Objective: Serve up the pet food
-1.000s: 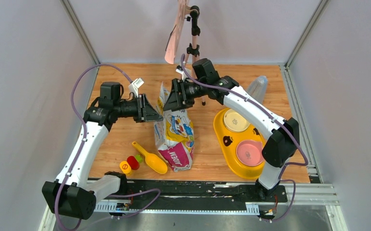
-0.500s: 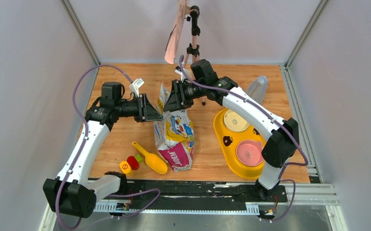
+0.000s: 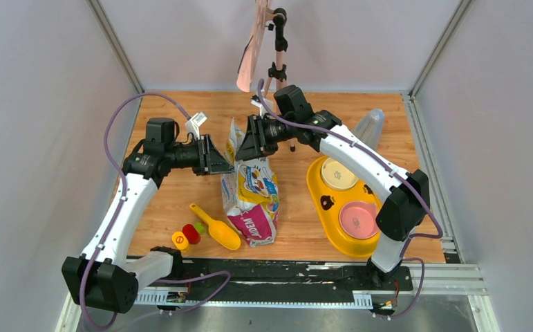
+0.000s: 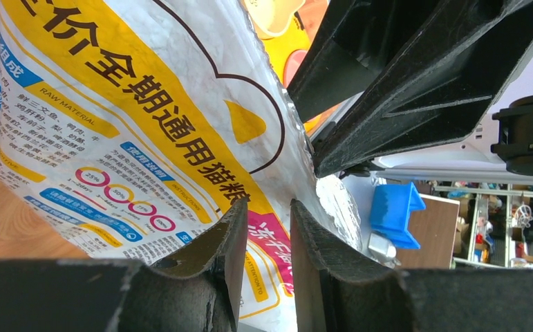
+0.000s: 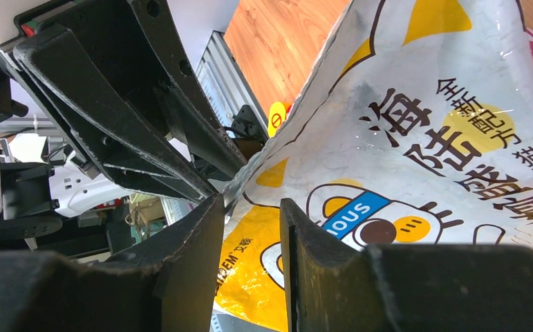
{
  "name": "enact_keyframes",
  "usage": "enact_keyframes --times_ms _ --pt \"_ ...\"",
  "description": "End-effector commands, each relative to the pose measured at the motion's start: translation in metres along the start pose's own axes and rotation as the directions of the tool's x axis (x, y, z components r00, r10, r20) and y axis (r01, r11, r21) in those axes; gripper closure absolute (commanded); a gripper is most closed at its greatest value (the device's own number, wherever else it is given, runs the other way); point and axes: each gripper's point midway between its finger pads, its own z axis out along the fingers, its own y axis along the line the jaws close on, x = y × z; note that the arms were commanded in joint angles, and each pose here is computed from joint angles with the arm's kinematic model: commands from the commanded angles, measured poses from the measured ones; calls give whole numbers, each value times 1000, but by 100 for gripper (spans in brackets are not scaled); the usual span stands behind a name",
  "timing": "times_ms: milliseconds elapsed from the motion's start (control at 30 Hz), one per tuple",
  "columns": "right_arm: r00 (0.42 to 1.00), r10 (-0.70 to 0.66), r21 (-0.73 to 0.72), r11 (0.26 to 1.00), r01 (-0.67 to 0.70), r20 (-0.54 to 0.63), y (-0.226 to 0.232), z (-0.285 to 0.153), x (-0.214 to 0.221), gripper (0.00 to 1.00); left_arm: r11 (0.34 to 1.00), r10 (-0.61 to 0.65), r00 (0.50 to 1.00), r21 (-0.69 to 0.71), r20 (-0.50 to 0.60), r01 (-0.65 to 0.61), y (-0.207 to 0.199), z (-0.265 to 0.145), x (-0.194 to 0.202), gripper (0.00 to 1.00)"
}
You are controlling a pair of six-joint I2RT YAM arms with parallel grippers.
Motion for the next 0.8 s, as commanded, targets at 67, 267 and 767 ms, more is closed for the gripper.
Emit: enact_keyframes --times_ms 67,267,767 --pt "1000 -23 -33 999 23 0 8 -1 1 64 999 45 999 10 25 -45 -6 -2 -6 63" --pt "1000 -23 -23 999 23 -12 8 1 8 64 999 39 999 9 25 -39 -4 0 -7 62" --pt "999 -31 20 999 32 -38 8 5 26 69 1000 24 999 -2 44 -24 2 2 -6 59"
